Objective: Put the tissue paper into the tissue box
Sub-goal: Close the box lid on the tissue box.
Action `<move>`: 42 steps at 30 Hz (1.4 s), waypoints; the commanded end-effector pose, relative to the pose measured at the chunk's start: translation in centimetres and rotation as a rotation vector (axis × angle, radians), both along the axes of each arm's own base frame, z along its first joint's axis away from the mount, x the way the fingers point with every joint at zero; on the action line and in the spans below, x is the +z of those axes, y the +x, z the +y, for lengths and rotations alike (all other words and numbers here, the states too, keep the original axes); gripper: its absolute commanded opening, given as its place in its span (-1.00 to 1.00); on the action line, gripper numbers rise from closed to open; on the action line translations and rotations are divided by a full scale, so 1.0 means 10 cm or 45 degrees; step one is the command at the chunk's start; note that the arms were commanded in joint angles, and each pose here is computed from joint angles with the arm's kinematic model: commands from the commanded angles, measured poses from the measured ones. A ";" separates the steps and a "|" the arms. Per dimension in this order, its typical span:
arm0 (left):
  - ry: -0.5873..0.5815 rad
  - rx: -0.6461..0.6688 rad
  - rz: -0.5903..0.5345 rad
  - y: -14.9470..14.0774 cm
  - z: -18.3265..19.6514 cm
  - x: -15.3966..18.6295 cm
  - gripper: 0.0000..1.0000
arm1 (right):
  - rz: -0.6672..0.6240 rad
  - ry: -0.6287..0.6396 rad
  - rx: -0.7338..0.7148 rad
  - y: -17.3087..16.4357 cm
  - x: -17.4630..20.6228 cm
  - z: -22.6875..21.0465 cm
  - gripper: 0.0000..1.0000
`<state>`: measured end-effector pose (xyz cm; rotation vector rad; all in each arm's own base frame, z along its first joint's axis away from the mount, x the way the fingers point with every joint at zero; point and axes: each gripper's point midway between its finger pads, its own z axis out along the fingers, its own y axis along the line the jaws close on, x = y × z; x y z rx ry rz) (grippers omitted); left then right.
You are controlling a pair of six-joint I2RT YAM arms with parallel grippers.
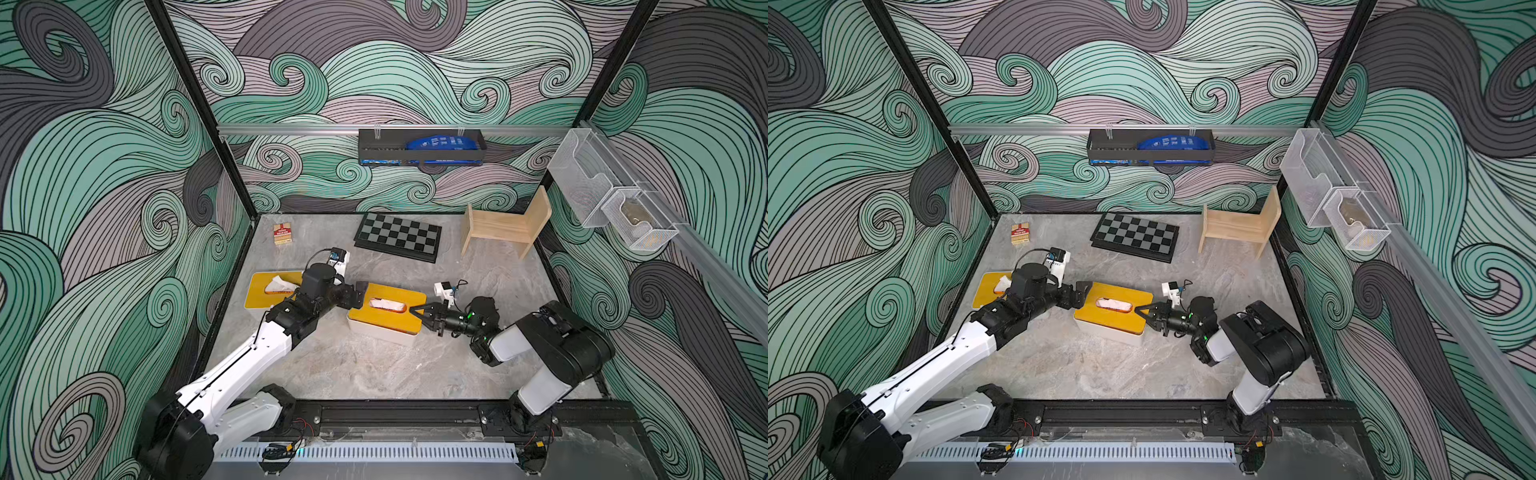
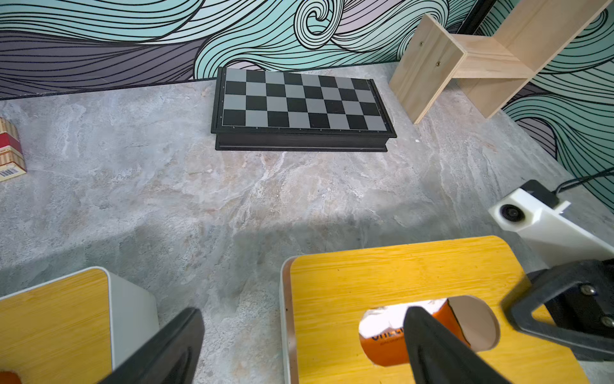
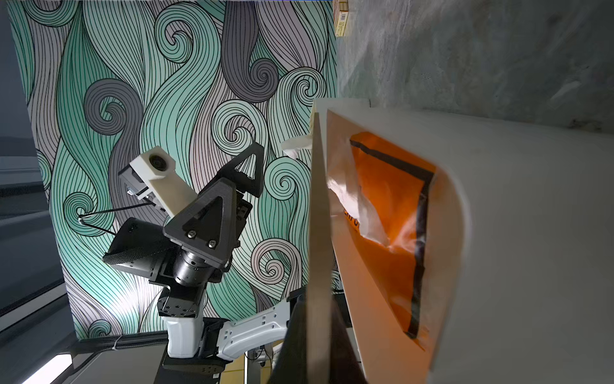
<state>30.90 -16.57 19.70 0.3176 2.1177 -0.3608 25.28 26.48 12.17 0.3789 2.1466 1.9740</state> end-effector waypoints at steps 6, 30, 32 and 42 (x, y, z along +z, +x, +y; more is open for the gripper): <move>0.018 -0.024 0.017 0.00 -0.01 -0.05 0.94 | -0.072 -0.041 -0.011 0.08 0.04 0.04 -1.00; 0.114 0.055 0.211 0.04 0.05 -0.43 0.94 | -0.036 -0.004 0.009 0.04 0.00 0.13 -1.00; 0.115 0.064 0.236 0.05 0.06 -0.48 0.94 | -0.036 0.001 0.015 0.03 -0.01 0.14 -1.00; 0.026 -0.007 0.383 0.02 -0.06 -0.69 0.94 | -0.042 -0.001 0.026 0.04 0.00 0.18 -1.00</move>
